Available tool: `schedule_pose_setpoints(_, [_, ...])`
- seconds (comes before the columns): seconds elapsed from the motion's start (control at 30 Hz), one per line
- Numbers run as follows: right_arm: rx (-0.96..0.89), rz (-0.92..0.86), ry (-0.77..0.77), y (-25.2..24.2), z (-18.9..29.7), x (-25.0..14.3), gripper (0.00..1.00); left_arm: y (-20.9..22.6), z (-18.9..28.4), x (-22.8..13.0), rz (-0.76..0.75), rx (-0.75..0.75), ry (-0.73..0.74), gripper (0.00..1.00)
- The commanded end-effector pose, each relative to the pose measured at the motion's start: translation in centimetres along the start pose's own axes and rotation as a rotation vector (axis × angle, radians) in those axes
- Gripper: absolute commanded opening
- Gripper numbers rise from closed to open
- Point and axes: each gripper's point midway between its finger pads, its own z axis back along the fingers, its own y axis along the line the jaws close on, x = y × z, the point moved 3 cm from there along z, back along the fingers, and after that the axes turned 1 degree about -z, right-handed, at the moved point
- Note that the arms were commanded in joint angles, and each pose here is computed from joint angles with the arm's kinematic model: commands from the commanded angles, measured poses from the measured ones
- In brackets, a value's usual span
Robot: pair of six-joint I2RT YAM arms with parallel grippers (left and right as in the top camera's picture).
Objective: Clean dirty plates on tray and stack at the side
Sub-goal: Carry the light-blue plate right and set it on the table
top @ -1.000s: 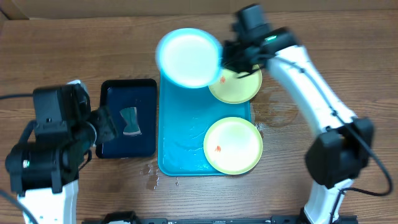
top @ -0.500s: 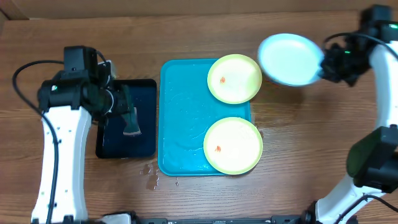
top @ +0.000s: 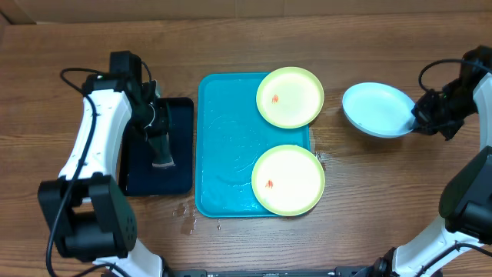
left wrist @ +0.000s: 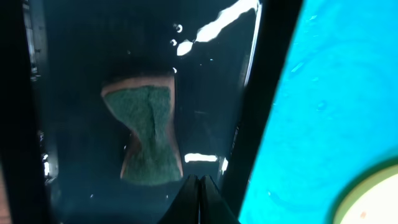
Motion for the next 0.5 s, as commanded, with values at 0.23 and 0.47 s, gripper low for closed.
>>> schedule_pose_setpoints(0.23, [-0.016,0.0,0.029,-1.6,-5.2,-1.5,0.04,-2.0,-4.4,0.3,-0.082,-0.008,0.072,0.04])
schedule_pose_setpoints(0.47, [-0.025,-0.001,0.046,-2.9,-8.6,-2.5,0.04,-2.5,-5.5,0.5,-0.111,-0.01,0.072,0.04])
